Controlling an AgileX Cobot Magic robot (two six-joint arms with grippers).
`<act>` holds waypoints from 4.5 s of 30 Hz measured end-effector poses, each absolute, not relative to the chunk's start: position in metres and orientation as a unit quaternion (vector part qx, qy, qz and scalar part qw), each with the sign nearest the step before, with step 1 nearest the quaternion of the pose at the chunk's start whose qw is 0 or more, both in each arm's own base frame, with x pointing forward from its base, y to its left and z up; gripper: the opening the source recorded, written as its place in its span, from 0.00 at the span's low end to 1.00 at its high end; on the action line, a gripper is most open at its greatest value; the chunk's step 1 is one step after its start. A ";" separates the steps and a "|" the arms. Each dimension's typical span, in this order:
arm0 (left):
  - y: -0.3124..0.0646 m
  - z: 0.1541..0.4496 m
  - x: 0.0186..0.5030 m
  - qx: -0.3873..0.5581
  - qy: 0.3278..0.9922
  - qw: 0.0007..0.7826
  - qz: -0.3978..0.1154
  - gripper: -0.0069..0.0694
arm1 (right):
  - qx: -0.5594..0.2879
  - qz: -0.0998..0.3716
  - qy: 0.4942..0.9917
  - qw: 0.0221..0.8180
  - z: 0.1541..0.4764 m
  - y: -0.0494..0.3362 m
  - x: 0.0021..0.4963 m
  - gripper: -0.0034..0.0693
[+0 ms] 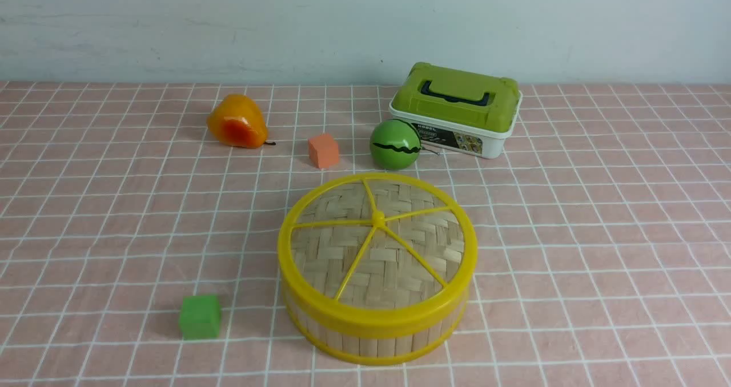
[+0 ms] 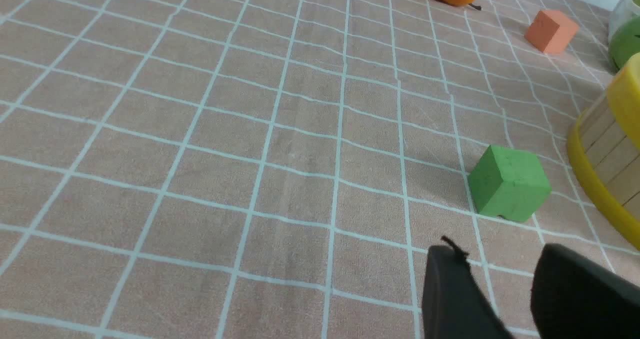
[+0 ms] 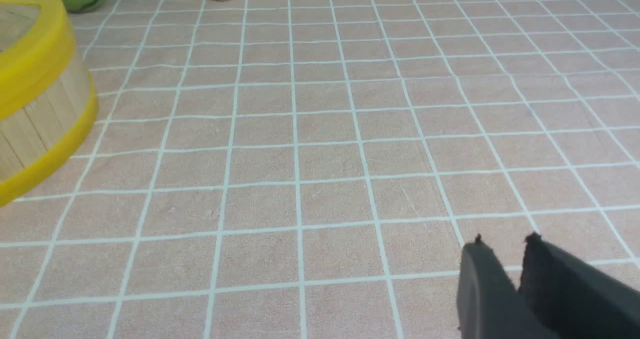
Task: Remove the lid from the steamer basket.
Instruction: Use the right arm to lift the lid of the steamer
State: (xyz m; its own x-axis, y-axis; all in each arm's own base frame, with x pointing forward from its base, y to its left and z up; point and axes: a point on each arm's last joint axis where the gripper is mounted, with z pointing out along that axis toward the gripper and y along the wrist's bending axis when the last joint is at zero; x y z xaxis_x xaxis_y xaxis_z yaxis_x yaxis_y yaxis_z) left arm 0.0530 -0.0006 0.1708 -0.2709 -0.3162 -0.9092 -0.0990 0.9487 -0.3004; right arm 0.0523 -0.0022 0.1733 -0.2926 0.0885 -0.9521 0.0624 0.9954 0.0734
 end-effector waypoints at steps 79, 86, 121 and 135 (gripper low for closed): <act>-0.001 0.171 0.053 -0.131 0.792 0.589 -0.092 0.40 | 0.269 0.349 0.709 0.550 0.185 0.019 0.054 0.32; -0.001 0.171 0.053 -0.131 0.792 0.589 -0.092 0.40 | 0.031 0.225 0.755 0.615 0.258 0.029 0.046 0.27; -0.001 0.171 0.053 -0.131 0.792 0.589 -0.092 0.40 | -0.350 0.125 0.905 0.206 0.374 0.174 0.288 0.06; -0.001 0.171 0.053 -0.131 0.792 0.589 -0.092 0.40 | -0.364 0.129 0.907 0.171 0.318 0.268 0.349 0.18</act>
State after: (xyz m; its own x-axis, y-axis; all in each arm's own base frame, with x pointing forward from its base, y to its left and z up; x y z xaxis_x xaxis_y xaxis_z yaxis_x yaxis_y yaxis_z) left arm 0.0530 -0.0006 0.1708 -0.2709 -0.3162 -0.9092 -0.0990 0.9487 -0.3004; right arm 0.3493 0.2676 0.3184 -0.6767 -0.6155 -0.4040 -0.7037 0.7021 0.1089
